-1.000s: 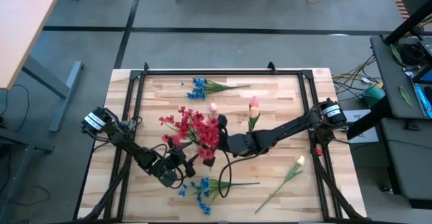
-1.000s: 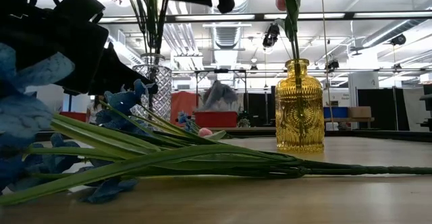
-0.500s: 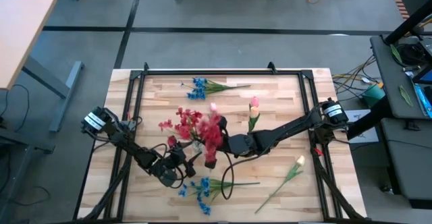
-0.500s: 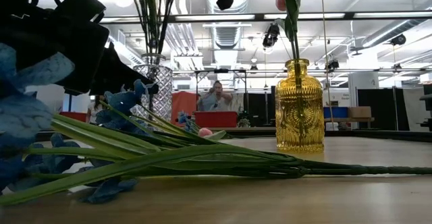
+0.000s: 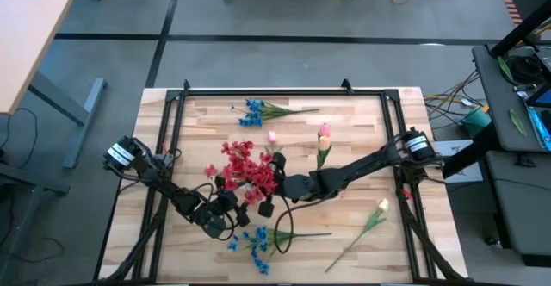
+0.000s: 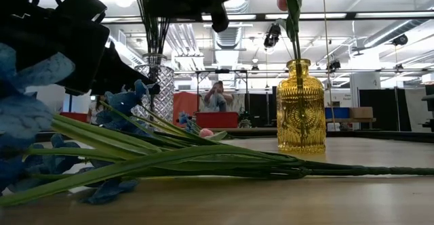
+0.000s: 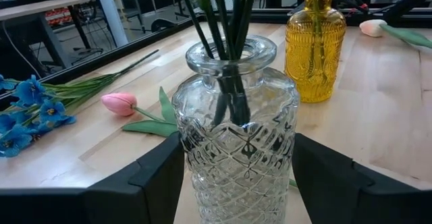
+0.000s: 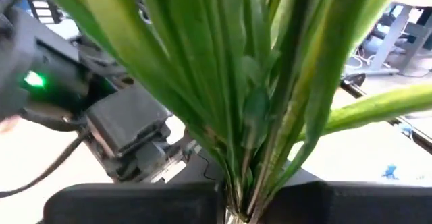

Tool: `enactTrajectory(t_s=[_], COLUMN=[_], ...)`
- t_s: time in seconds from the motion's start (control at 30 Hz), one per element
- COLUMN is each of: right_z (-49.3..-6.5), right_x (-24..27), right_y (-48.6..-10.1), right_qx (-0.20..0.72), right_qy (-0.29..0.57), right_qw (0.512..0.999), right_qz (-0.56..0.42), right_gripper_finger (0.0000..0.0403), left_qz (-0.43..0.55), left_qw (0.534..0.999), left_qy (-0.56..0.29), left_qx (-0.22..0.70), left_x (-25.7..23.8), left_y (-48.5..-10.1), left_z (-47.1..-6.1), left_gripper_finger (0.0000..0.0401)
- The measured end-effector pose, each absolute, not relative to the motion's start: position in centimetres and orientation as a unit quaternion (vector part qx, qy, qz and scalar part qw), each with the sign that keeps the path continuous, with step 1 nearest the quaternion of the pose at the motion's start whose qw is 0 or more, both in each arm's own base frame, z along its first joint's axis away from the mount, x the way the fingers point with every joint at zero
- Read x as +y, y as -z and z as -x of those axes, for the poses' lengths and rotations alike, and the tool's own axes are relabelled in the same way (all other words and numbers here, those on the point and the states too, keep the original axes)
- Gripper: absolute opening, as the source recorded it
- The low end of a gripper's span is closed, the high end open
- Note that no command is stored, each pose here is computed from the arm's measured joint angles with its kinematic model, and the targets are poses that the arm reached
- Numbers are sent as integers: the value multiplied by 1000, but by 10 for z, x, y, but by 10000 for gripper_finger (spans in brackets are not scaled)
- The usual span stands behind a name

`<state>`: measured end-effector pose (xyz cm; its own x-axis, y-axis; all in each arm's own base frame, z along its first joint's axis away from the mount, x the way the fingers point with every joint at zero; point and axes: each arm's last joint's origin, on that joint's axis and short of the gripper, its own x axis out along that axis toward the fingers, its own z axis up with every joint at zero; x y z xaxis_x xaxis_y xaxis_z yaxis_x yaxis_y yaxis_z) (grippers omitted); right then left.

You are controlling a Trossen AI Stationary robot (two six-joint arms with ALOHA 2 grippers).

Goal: Sort flowers into vase by color
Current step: Put the red flower into the transparent vase

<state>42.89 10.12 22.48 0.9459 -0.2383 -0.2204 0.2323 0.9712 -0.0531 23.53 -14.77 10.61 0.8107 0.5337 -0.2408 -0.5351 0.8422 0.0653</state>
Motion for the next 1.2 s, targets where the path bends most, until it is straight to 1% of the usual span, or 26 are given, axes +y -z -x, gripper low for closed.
enactTrajectory(t_s=[0.17, 0.23, 0.6, 0.7, 0.8, 0.93, 1.03, 1.13, 1.2], right_z=[-429, -428, -420, -416, -413, -410, -407, -405, -404], right_x=[103, 103, 105, 105, 108, 111, 113, 112, 112], right_y=[-224, -228, -242, -247, -251, -256, -258, -263, -264], right_qx=[112, 110, 113, 123, 122, 121, 125, 120, 122], right_qy=[116, 115, 110, 110, 106, 101, 98, 99, 99], right_qw=[987, 987, 987, 986, 986, 987, 987, 988, 987], right_qz=[25, 30, 33, 32, 31, 31, 33, 26, 25], right_gripper_finger=[14, 23, 140, 162, 176, 181, 173, 150, 125], left_qz=[2, 2, 3, 3, 3, 3, 3, 6, 5], left_qw=[951, 951, 951, 951, 951, 952, 952, 951, 951], left_qy=[-281, -281, -281, -281, -281, -280, -280, -281, -281], left_qx=[126, 126, 126, 126, 126, 126, 126, 126, 126], left_x=[-148, -148, -148, -148, -148, -148, -148, -147, -147], left_y=[-106, -106, -106, -106, -106, -106, -106, -105, -105], left_z=[-235, -235, -235, -235, -235, -235, -235, -235, -235], left_gripper_finger=[226, 226, 226, 226, 226, 226, 226, 226, 226])
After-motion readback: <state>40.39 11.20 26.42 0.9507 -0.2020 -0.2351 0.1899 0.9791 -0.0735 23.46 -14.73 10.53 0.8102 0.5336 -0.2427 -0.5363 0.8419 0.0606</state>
